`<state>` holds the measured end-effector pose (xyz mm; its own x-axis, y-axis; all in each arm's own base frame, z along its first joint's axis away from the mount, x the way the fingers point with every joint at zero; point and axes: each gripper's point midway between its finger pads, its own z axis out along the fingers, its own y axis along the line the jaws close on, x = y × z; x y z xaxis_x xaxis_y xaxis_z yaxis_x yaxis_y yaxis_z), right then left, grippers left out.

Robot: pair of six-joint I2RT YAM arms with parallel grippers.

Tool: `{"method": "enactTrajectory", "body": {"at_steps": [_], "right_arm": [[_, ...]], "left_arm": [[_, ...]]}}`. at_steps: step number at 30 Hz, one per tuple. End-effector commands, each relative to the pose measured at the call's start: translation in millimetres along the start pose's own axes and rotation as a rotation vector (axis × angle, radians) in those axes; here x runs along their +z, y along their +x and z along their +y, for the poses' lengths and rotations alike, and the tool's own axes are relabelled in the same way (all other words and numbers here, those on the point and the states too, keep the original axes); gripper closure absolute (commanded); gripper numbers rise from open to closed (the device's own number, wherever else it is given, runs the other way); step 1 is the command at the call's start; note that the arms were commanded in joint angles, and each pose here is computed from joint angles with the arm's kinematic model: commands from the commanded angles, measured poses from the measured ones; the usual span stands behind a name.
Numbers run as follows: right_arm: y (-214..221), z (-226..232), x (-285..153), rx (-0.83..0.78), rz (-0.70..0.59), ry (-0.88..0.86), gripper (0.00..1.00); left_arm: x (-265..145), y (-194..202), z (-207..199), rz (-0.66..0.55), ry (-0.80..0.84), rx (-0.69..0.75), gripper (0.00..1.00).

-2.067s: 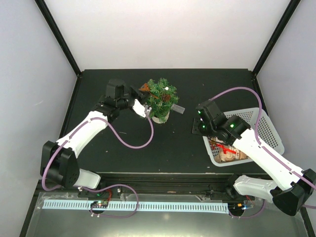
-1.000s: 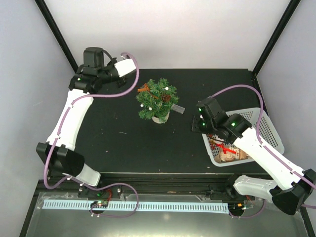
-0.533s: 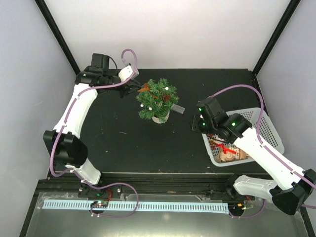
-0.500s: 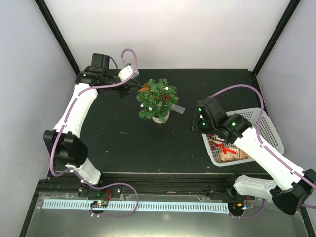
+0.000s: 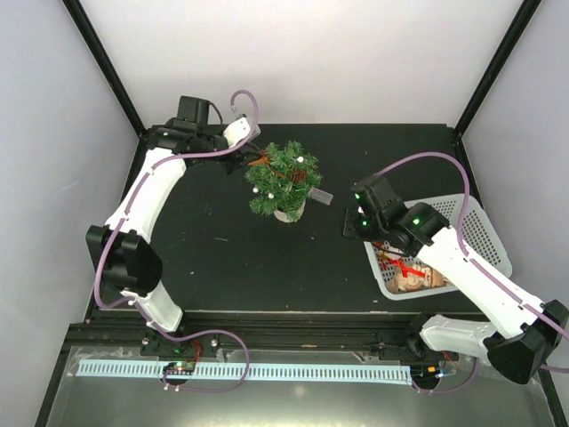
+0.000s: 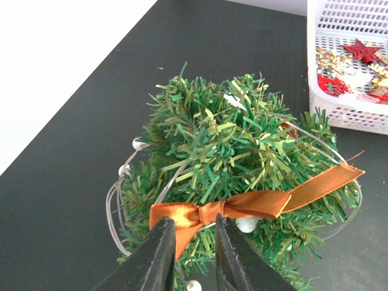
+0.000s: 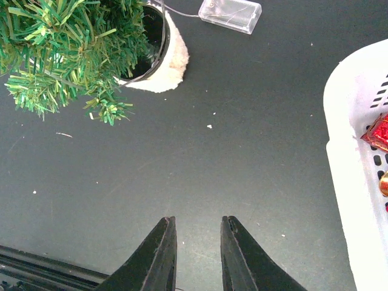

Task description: Decorate the small christmas tree

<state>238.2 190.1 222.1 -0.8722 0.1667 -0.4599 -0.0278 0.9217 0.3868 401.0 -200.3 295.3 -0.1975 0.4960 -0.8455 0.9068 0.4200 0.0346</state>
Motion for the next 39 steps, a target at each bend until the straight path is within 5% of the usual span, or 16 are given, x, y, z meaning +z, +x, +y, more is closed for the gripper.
{"method": "enactTrajectory", "body": {"at_steps": [1,22,39], "right_arm": [[-2.6,1.1,1.5,0.005,-0.002,-0.001,0.76],[-2.7,3.9,6.4,-0.002,0.012,0.000,0.76],[-9.6,3.3,-1.1,-0.008,-0.020,0.006,0.76]], "left_arm": [[10.7,-8.5,0.0,-0.012,-0.003,0.018,0.79],[50.0,19.2,-14.3,0.067,0.038,0.035,0.79],[27.2,-0.1,-12.2,0.047,-0.040,0.062,0.77]]}}
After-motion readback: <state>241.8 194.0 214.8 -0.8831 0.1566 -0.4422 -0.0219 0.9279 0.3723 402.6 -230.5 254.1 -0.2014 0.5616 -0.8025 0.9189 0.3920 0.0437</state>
